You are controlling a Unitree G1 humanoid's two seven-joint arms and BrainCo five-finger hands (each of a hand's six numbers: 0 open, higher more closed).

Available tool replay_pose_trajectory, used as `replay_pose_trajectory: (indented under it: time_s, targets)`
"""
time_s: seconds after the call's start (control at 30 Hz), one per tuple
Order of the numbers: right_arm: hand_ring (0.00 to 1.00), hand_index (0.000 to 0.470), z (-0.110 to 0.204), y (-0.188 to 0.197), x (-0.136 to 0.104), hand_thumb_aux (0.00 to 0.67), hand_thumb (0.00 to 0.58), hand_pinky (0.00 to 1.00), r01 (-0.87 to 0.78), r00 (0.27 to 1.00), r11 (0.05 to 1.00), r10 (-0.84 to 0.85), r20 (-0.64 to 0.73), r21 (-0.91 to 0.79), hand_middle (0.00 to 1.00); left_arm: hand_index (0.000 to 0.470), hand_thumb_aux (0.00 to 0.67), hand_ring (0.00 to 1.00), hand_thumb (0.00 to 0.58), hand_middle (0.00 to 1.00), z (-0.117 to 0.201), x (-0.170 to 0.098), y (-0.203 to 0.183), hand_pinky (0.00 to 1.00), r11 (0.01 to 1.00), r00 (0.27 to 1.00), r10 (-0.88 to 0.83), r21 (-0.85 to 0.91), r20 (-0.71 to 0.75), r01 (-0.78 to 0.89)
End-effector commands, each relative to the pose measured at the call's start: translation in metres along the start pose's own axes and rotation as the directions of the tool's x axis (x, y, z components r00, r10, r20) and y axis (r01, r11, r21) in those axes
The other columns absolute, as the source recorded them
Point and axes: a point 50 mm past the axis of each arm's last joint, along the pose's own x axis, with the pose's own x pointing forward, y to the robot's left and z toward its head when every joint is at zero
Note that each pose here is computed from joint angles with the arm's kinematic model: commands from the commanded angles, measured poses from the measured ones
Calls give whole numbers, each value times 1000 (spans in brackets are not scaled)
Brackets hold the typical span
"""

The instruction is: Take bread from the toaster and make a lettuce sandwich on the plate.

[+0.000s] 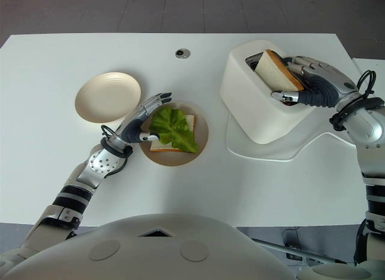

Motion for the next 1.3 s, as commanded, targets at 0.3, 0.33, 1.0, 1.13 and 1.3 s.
replay_pose_trajectory:
  time_s: [0.3,0.33,1.0,1.13,1.3]
  targets:
    - [1000,470,40,-64,4,670,580,1000,520,801,819,-567,194,244,1000,0,0,0,0,0,-5,4,3,0,1000,1000,4,-2,-11,-4]
    - [1000,470,44,-64,4,670,580,1000,518,792,812,-574,208,270,1000,0,0,0,0,0,-5,4,4,0,1000,1000,16,-8,-10,-16]
    - [1000,470,129,135,64,670,580,1000,-351,904,430,-75,421,832,1000,0,0,0,0,0,17,-9,79,0,698,841,531,-619,109,-361]
    - [1000,470,141,156,60,670,580,1000,-409,893,372,-27,450,833,1000,0,0,0,0,0,20,-10,68,0,731,873,468,-616,140,-293]
    - [1000,470,130,176,67,670,580,1000,-336,932,452,32,361,826,1000,0,0,0,0,0,34,-12,48,0,780,907,334,-615,255,-114]
